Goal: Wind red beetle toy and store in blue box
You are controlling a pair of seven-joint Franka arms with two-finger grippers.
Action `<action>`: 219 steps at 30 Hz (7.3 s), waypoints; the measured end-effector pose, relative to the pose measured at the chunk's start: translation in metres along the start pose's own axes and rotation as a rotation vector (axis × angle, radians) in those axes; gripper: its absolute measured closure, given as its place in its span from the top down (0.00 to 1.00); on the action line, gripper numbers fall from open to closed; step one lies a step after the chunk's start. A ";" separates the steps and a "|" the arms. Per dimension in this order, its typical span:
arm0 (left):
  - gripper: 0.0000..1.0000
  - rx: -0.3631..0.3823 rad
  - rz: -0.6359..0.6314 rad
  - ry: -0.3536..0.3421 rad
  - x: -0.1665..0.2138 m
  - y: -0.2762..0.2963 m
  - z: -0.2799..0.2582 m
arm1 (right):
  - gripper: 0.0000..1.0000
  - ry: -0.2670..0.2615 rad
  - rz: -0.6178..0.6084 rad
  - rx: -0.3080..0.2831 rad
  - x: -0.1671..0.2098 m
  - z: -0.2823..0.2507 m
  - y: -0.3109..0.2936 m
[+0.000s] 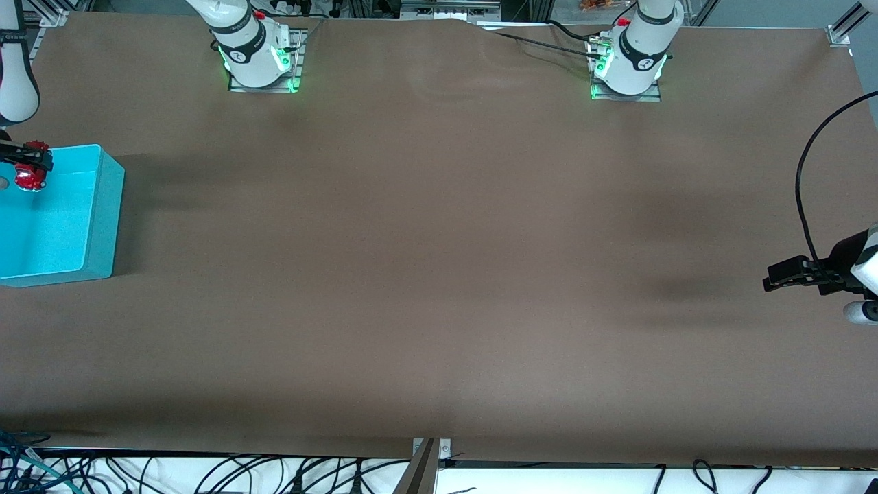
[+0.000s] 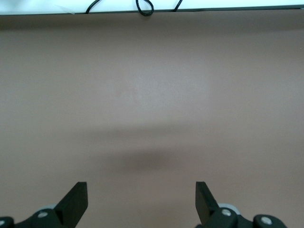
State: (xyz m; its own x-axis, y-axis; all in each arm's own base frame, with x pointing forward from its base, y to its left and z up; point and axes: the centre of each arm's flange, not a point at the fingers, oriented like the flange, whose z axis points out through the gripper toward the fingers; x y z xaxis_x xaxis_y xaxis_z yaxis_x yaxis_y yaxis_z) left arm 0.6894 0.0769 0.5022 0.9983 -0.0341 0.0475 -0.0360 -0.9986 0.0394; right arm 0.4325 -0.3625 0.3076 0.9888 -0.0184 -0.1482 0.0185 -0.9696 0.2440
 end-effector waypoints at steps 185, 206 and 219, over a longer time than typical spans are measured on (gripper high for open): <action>1.00 -0.001 -0.013 -0.020 -0.002 -0.008 0.011 | 1.00 0.014 -0.013 0.358 0.005 -0.358 -0.133; 1.00 -0.002 -0.016 -0.024 -0.002 -0.011 0.014 | 1.00 0.019 0.018 0.300 0.027 -0.397 -0.261; 1.00 -0.002 -0.024 -0.025 -0.003 -0.016 0.014 | 1.00 0.058 0.043 0.286 0.051 -0.391 -0.312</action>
State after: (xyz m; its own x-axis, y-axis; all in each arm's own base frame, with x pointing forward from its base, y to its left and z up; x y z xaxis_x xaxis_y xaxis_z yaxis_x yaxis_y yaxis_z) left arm 0.6877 0.0926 0.4877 0.9997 -0.0114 0.0219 -0.0123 -0.9990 0.0419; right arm 0.5354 0.0349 0.5986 0.9947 -0.0554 -0.0868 -0.0584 -0.9978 -0.0321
